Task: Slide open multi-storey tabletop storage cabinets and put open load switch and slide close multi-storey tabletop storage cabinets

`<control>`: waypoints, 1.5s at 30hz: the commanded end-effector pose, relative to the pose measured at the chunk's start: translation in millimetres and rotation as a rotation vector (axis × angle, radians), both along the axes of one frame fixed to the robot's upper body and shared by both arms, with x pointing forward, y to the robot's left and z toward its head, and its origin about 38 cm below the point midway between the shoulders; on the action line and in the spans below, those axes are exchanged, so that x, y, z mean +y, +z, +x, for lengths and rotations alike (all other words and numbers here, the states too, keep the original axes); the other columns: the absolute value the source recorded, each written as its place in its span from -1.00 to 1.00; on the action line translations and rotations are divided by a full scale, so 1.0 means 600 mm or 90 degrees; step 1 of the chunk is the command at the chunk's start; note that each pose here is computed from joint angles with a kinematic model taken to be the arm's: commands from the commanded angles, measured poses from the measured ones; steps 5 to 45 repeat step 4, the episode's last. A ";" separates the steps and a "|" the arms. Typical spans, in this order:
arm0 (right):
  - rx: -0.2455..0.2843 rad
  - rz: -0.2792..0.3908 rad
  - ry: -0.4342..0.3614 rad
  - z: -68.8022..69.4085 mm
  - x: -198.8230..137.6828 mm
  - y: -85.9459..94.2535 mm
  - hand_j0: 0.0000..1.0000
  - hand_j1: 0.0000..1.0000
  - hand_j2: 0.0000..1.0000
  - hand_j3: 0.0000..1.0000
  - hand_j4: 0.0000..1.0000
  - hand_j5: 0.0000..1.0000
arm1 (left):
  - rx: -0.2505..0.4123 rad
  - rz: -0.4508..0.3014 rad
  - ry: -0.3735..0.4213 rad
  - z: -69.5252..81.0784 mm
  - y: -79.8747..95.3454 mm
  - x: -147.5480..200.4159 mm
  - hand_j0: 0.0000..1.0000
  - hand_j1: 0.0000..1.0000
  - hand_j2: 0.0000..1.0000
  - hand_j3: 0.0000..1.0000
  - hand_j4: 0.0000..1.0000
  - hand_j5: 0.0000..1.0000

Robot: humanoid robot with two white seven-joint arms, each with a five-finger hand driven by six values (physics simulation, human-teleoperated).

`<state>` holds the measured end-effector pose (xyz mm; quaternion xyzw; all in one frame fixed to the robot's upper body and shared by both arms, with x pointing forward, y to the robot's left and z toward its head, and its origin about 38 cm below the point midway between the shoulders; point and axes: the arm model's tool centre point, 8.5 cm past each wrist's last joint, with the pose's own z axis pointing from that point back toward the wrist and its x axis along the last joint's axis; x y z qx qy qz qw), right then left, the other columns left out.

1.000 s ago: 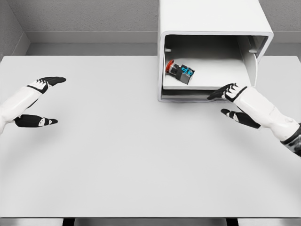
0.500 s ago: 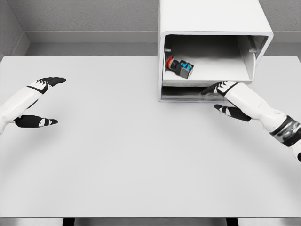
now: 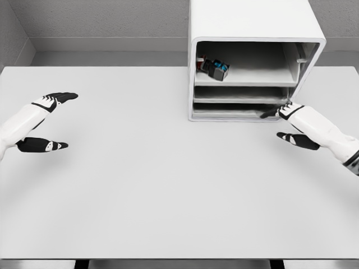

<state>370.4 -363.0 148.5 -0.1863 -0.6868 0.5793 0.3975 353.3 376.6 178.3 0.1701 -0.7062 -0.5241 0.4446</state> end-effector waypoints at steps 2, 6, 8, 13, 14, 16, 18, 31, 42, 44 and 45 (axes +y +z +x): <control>-0.032 -0.005 -0.031 0.006 -0.039 0.040 0.47 0.47 0.47 0.47 0.47 0.47 | 0.004 -0.005 0.008 0.004 0.000 0.009 1.00 1.00 1.00 1.00 1.00 1.00; -0.032 -0.009 -0.033 0.006 -0.042 0.041 0.47 0.47 0.47 0.47 0.47 0.47 | 0.000 -0.008 0.014 0.005 0.003 0.015 1.00 1.00 1.00 1.00 1.00 1.00; -0.032 -0.009 -0.033 0.006 -0.042 0.041 0.47 0.47 0.47 0.47 0.47 0.47 | 0.000 -0.008 0.014 0.005 0.003 0.015 1.00 1.00 1.00 1.00 1.00 1.00; -0.032 -0.009 -0.033 0.006 -0.042 0.041 0.47 0.47 0.47 0.47 0.47 0.47 | 0.000 -0.008 0.014 0.005 0.003 0.015 1.00 1.00 1.00 1.00 1.00 1.00; -0.032 -0.009 -0.033 0.006 -0.042 0.041 0.47 0.47 0.47 0.47 0.47 0.47 | 0.000 -0.008 0.014 0.005 0.003 0.015 1.00 1.00 1.00 1.00 1.00 1.00; -0.032 -0.009 -0.033 0.006 -0.042 0.041 0.47 0.47 0.47 0.47 0.47 0.47 | 0.000 -0.008 0.014 0.005 0.003 0.015 1.00 1.00 1.00 1.00 1.00 1.00; -0.032 -0.009 -0.033 0.006 -0.042 0.041 0.47 0.47 0.47 0.47 0.47 0.47 | 0.000 -0.008 0.014 0.005 0.003 0.015 1.00 1.00 1.00 1.00 1.00 1.00; -0.032 -0.009 -0.033 0.006 -0.042 0.041 0.47 0.47 0.47 0.47 0.47 0.47 | 0.000 -0.008 0.014 0.005 0.003 0.015 1.00 1.00 1.00 1.00 1.00 1.00; -0.032 -0.009 -0.033 0.006 -0.042 0.041 0.47 0.47 0.47 0.47 0.47 0.47 | 0.000 -0.008 0.014 0.005 0.003 0.015 1.00 1.00 1.00 1.00 1.00 1.00; -0.032 -0.009 -0.033 0.006 -0.042 0.041 0.47 0.47 0.47 0.47 0.47 0.47 | 0.000 -0.008 0.014 0.005 0.003 0.015 1.00 1.00 1.00 1.00 1.00 1.00; -0.032 -0.009 -0.033 0.006 -0.042 0.041 0.47 0.47 0.47 0.47 0.47 0.47 | 0.000 -0.008 0.014 0.005 0.003 0.015 1.00 1.00 1.00 1.00 1.00 1.00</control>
